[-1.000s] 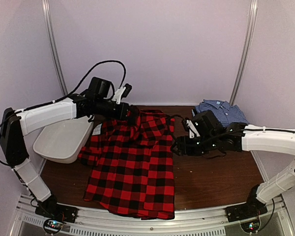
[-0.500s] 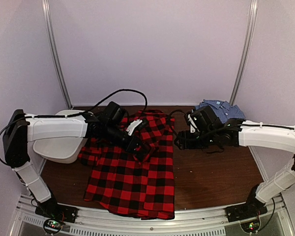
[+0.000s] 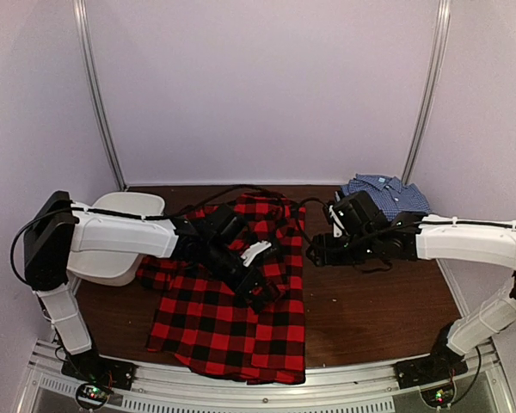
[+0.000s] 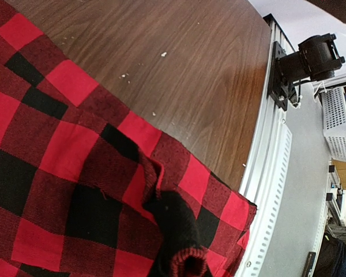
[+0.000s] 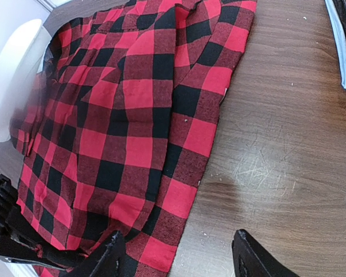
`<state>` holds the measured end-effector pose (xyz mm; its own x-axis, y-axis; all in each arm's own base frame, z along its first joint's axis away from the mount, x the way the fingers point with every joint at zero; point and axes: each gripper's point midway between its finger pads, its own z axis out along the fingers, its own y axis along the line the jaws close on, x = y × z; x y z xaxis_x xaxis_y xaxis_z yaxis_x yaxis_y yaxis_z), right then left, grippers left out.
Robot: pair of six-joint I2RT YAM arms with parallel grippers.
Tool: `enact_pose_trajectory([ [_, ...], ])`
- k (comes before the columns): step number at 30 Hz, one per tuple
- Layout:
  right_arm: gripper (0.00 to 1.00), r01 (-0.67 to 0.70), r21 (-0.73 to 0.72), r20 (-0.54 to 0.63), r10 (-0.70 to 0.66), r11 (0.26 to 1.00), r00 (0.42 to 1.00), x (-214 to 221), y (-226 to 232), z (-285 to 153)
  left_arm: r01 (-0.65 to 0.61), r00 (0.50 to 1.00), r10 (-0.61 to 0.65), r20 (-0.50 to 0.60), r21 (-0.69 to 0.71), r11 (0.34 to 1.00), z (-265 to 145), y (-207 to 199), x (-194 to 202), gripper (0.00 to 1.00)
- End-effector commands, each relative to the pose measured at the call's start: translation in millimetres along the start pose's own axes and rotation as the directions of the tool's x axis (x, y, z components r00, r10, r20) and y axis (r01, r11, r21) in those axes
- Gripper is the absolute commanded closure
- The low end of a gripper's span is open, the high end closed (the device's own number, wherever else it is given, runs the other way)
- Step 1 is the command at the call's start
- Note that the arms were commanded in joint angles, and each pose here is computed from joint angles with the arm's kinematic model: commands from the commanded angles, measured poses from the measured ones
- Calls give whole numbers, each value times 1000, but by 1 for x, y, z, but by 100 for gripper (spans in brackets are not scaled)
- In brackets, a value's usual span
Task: Fold and stack the long sleeve shirts
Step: Place the sleeve of the 1/3-folded shirt.
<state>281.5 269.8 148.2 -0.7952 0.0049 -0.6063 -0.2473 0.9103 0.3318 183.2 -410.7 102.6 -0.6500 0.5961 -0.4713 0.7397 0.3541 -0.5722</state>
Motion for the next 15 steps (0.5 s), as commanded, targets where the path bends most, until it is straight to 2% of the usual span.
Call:
enact_pose_trajectory([
  [1, 36, -9, 14, 18, 9, 1000, 1000, 0, -7, 1, -23, 1000, 22, 6, 41, 999, 5, -12, -4, 100],
  [6, 36, -9, 10, 12, 9, 1000, 1000, 4, -8, 2, -30, 999, 31, -13, 49, 998, 12, -18, 2, 100],
  [11, 36, -12, 7, 12, 11, 1000, 1000, 4, -7, 3, -34, 999, 37, -39, 65, 997, 23, -25, 9, 93],
  [15, 36, -16, 7, 8, 16, 1000, 1000, 7, -9, 4, -30, 999, 32, -30, 70, 997, 25, -27, 7, 93],
])
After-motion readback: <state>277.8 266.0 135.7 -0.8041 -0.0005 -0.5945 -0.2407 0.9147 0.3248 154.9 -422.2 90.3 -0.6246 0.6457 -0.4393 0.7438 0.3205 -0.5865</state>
